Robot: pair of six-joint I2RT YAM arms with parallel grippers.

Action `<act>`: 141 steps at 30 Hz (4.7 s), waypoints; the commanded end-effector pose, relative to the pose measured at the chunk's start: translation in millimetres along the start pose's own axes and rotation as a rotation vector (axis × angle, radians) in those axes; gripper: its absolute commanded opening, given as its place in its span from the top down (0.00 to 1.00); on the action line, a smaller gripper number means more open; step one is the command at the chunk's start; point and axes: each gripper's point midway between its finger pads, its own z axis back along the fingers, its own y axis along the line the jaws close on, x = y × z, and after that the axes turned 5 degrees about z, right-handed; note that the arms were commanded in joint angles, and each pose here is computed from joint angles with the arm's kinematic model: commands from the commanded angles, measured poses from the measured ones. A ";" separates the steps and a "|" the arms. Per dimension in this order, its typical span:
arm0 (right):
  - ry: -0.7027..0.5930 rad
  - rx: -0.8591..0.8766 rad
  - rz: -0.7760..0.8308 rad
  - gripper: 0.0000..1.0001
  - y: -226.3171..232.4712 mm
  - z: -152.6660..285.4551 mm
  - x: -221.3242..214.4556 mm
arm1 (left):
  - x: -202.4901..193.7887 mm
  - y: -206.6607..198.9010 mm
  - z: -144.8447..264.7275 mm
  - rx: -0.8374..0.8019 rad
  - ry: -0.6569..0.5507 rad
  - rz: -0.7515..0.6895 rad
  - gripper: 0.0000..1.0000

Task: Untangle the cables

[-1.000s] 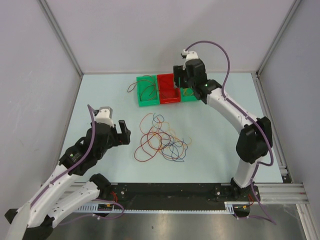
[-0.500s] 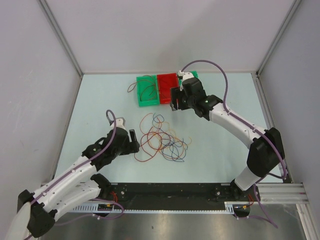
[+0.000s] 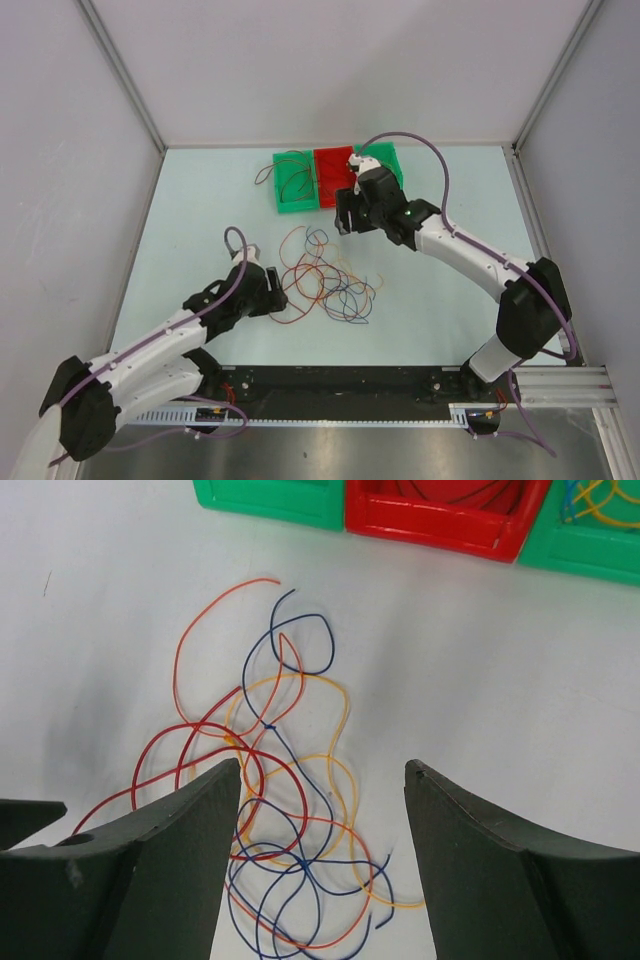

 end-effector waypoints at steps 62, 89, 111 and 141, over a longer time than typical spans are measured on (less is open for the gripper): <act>-0.123 0.375 -0.275 0.28 42.4 71.3 50.9 | 171.5 -88.7 130.7 -0.173 -0.450 -0.075 1.00; -0.017 0.825 -0.718 0.00 176.3 44.3 61.1 | 155.3 -94.2 103.4 -0.216 -0.408 -0.047 1.00; -0.039 0.696 -0.838 0.34 168.8 0.8 61.4 | 136.0 -102.4 106.4 -0.330 -0.379 -0.060 1.00; 0.008 0.786 -0.562 1.00 152.7 -19.1 112.4 | 134.4 -51.4 142.2 -0.067 -0.374 -0.120 0.10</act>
